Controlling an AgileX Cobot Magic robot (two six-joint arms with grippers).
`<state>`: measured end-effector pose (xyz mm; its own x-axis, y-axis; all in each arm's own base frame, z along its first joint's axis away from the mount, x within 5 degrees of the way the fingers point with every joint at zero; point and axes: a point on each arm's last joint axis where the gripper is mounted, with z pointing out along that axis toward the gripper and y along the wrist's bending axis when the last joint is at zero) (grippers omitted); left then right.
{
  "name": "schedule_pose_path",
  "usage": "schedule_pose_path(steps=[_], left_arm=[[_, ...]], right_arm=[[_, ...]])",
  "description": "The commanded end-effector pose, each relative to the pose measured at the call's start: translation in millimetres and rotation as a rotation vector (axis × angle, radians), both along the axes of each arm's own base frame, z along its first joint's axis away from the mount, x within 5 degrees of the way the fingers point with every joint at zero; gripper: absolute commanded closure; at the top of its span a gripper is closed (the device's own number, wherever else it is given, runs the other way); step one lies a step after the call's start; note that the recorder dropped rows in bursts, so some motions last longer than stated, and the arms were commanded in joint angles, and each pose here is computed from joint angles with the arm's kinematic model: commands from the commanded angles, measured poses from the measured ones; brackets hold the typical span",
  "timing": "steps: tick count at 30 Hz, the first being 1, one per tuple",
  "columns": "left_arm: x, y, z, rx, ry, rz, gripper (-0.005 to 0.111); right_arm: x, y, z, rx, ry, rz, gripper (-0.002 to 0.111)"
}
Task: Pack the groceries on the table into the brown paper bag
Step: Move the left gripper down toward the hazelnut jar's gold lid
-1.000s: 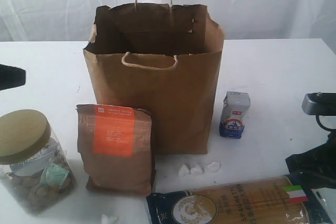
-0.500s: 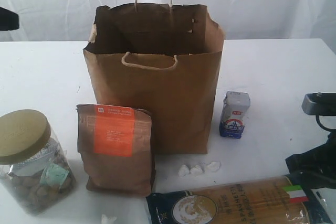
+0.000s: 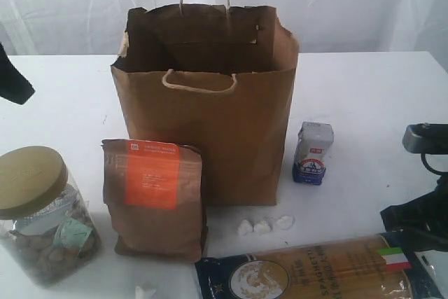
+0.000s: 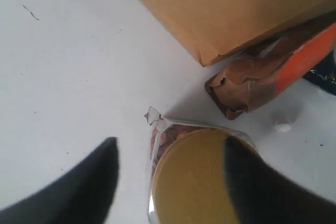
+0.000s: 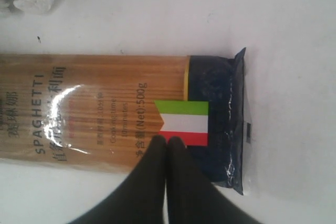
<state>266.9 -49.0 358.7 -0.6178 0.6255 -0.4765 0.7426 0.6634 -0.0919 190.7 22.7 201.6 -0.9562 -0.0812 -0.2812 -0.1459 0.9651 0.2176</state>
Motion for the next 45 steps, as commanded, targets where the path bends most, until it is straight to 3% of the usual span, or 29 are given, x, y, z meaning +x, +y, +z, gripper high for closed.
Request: schedule_pose_path(steps=[1, 4, 11, 18, 20, 24, 27, 34, 45], left_arm=[[-12.4, 0.6, -10.4, 0.036, 0.093, -0.083, 0.002], [-12.2, 1.0, -13.0, 0.041, 0.094, -0.079, 0.002], [0.2, 1.5, -10.4, 0.037, -0.033, -0.023, 0.002], [4.7, -4.8, -5.6, -0.056, -0.074, 0.015, 0.002], [-0.9, -7.2, -6.3, -0.073, -0.024, -0.027, 0.002], [-13.7, -13.1, -5.7, -0.103, 0.019, -0.241, 0.002], [-13.8, -14.9, -4.5, -0.124, 0.013, -0.248, 0.002], [-12.6, 8.0, -15.7, 0.141, 0.069, -0.159, 0.002], [-12.8, 4.7, -14.6, 0.088, 0.097, -0.092, 0.002]], right_arm=[[0.6, -1.9, 0.7, -0.005, -0.027, -0.005, 0.108], [0.6, -1.9, 0.7, -0.005, -0.027, -0.005, 0.108], [1.2, -2.1, 0.8, -0.006, -0.033, -0.007, 0.108], [1.5, -2.2, 0.9, -0.007, -0.037, -0.009, 0.108], [1.5, -2.2, 0.9, -0.007, -0.037, -0.009, 0.108], [1.7, -2.2, 0.9, -0.007, -0.039, -0.009, 0.108], [1.7, -2.4, 0.9, -0.009, -0.039, -0.009, 0.108], [2.0, -2.5, 1.0, -0.010, -0.043, -0.010, 0.108], [2.6, -2.6, 1.1, -0.011, -0.049, -0.012, 0.108]])
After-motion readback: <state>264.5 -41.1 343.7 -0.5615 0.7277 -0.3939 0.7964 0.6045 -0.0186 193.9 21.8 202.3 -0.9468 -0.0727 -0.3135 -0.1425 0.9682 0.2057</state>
